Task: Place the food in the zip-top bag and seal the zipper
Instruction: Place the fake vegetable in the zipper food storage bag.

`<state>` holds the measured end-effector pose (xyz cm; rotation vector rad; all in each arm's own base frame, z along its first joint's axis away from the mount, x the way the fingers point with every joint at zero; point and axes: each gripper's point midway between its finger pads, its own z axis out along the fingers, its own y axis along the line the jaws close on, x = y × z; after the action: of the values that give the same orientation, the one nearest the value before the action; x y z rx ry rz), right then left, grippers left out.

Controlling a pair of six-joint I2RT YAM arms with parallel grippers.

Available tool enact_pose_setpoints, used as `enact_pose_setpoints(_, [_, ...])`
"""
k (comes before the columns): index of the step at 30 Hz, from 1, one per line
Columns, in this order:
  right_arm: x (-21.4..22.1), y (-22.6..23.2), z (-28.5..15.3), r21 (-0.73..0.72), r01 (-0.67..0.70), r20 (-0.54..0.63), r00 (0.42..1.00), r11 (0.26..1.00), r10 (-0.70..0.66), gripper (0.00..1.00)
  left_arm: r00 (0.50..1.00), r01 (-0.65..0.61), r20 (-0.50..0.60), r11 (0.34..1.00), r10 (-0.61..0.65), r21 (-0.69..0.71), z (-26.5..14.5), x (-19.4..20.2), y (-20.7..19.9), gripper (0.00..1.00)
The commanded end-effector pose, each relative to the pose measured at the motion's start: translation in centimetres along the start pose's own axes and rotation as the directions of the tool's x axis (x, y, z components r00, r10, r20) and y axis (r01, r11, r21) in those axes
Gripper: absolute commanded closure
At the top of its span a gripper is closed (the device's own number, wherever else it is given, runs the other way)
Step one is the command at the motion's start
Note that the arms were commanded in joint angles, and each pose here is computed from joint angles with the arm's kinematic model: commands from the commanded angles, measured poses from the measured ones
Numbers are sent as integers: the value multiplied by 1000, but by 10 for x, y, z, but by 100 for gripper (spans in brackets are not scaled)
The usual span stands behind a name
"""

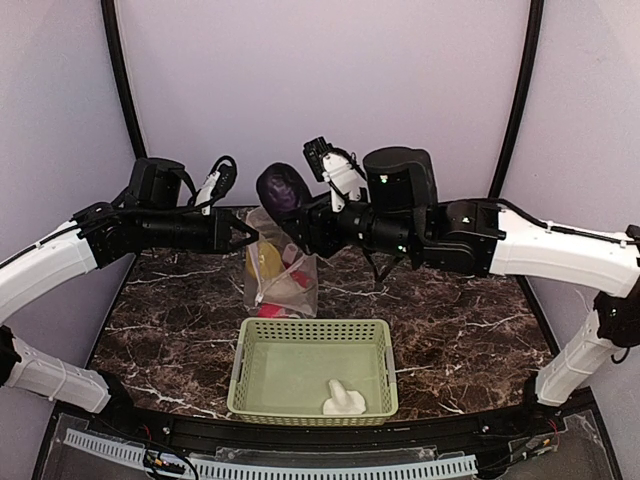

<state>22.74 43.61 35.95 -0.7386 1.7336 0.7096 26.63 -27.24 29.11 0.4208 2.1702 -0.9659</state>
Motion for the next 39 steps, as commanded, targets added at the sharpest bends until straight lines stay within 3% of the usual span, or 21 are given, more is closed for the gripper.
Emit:
enact_pose_setpoints(1, [-43,1,6,-43,-3,177,984,999,10,40,1000,-9,10,1000,9,20,-3,-2,-3,99])
enact_pose_setpoints(7, [-45,2,25,-64,24,201,980,998,-11,40,1000,-4,5,1000,4,24,-1,-1,-3,99])
enact_pose_setpoints(19, [2,-12,62,-57,29,113,993,998,-23,39,1000,4,12,1000,-4,23,-1,-3,-3,99])
enact_pose_setpoints(33, [39,-27,58,-2,13,39,999,1000,-13,32,1000,-7,21,1000,7,14,-4,-8,-4,99])
enact_pose_setpoints(39, [44,-31,53,11,13,22,1000,1000,-13,24,1000,-8,23,1000,8,9,-4,-9,-4,99])
